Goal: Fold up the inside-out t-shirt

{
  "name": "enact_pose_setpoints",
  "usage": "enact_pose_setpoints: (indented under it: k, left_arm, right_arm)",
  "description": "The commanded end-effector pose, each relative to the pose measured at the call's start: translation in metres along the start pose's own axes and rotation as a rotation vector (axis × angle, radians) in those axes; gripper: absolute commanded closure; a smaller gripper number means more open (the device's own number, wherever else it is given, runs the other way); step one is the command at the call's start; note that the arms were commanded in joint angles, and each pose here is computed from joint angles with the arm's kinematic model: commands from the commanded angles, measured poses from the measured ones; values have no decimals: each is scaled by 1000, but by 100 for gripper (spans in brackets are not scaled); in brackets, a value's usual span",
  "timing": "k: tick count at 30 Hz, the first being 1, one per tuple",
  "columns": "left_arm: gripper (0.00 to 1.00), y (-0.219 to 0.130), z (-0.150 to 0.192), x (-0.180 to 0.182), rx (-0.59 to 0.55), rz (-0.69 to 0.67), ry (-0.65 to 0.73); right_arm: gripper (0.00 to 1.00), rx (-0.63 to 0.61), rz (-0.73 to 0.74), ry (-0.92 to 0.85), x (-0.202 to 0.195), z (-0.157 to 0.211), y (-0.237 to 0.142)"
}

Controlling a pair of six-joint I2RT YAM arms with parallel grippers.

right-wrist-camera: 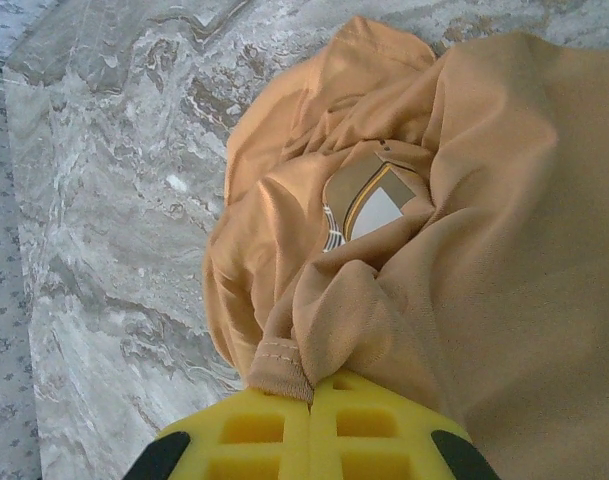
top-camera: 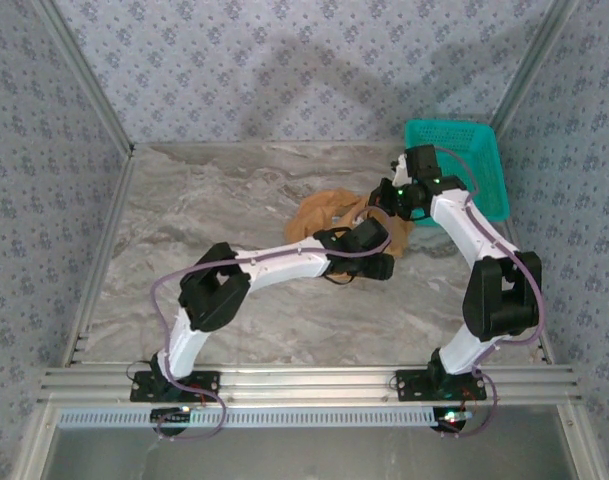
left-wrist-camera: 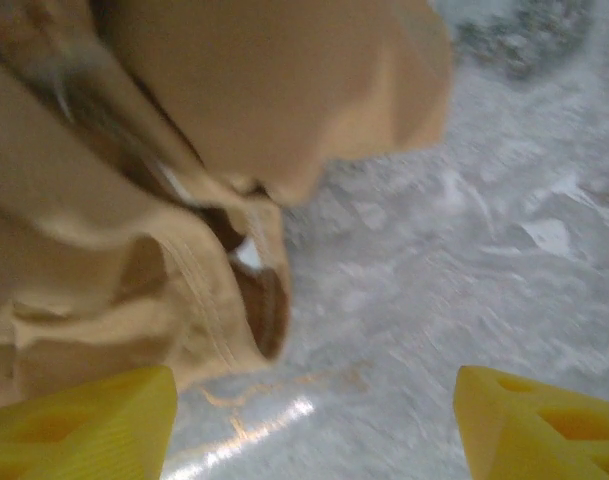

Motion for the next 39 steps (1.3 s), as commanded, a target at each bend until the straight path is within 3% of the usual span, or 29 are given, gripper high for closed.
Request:
enact_pose_setpoints:
  k: [1,8,12,13,16,20,24,26,29,34,39]
  left_arm:
    - [31,24,23,28,121,-156,4]
    - [48,41,37,43,186,-209,27]
    - [98,27,32,51,208,-220,46]
    - [100,17,26,53,201,-229,57]
    - [100,-35,-6,50,141,-217,103]
    - [100,-143,-63,49,-30,-145,141]
    - [100,-237,-104,76,-213,-24,65]
    - [100,-262,-112,98,-274,1,8]
    - [100,-269,-110,131,-303,13,-76]
    - [100,-248,-91,166,-261,85,-214]
    - [100,-231,-86,183,-264,79,-251]
  right_arm:
    - [100,-13,-3,13,-3,0,-7]
    - [100,-21,-20,33,-7,-5,-10]
    - [100,-23,-22,37,-9,-6,-12]
    - [100,-22,-19,38,-10,-7,-12]
    - [100,-20,6,28,-19,-8,-16]
    - [100,-17,77,38,-42,-9,-23]
    - [100,8,105,58,-54,-5,-25]
    - [100,12,108,60,-55,-3,-23]
    - [100,33,105,64,-56,0,-18]
    - [100,57,109,50,-52,4,-14]
    - [100,72,96,25,-37,5,-11]
Point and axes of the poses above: each hand's point on the last joint's axis, 136 mm out from that joint toward the fingers, its own y axis out along the fingers, its own x axis along the line the jaws close on, z = x × y, the point moved 2 cm from there along -y, back along the fingers, and after that the axes turned 12 degrees about y, right-handed, at the moved point
